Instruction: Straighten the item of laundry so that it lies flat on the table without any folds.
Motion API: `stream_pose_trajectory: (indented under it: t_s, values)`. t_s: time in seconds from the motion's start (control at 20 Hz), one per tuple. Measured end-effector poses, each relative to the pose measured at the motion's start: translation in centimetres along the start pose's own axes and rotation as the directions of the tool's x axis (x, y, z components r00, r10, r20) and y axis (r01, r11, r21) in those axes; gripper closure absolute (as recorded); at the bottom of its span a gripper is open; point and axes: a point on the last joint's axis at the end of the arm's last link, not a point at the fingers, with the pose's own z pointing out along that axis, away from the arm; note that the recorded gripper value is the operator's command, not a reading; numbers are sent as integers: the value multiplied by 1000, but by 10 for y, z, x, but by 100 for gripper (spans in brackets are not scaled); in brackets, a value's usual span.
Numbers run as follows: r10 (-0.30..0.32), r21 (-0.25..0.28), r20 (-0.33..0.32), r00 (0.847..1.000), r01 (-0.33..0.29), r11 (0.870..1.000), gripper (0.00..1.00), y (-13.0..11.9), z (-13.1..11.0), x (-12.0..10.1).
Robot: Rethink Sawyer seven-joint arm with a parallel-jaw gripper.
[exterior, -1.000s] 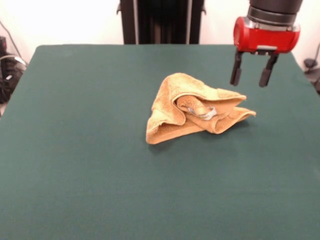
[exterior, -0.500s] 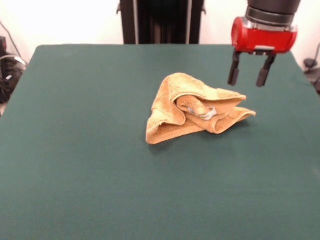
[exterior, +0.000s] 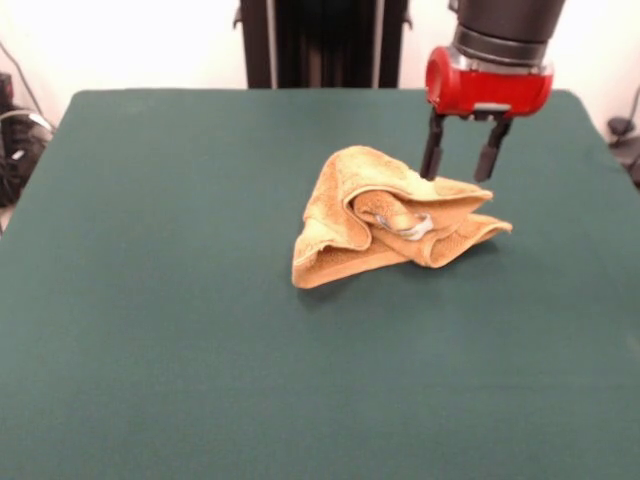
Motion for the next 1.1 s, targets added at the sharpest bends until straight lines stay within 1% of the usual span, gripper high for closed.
stream_pose_trajectory:
  t_s: [0.1, 0.25, 0.3, 0.6, 0.65, 0.8, 0.9, 1.1]
  values:
    - [-10, -5, 3, 1000, 10, 1000, 0, 0, 0, -1]
    - [-40, -9, 11, 999, 40, 999, 0, 1, -2, -3]
    - [-65, -10, 15, 998, 65, 998, 0, 6, -3, -4]
    - [-121, -26, 26, 992, 121, 992, 0, 25, -10, -10]
    - [-143, -27, 29, 989, 144, 989, 0, 30, -13, -12]
    - [-163, -27, 34, 986, 163, 986, 0, 34, -16, -14]
    - [-191, -27, 41, 981, 193, 981, 0, 41, -17, -16]
    - [-224, -27, 48, 973, 225, 974, 0, 48, -18, -17]
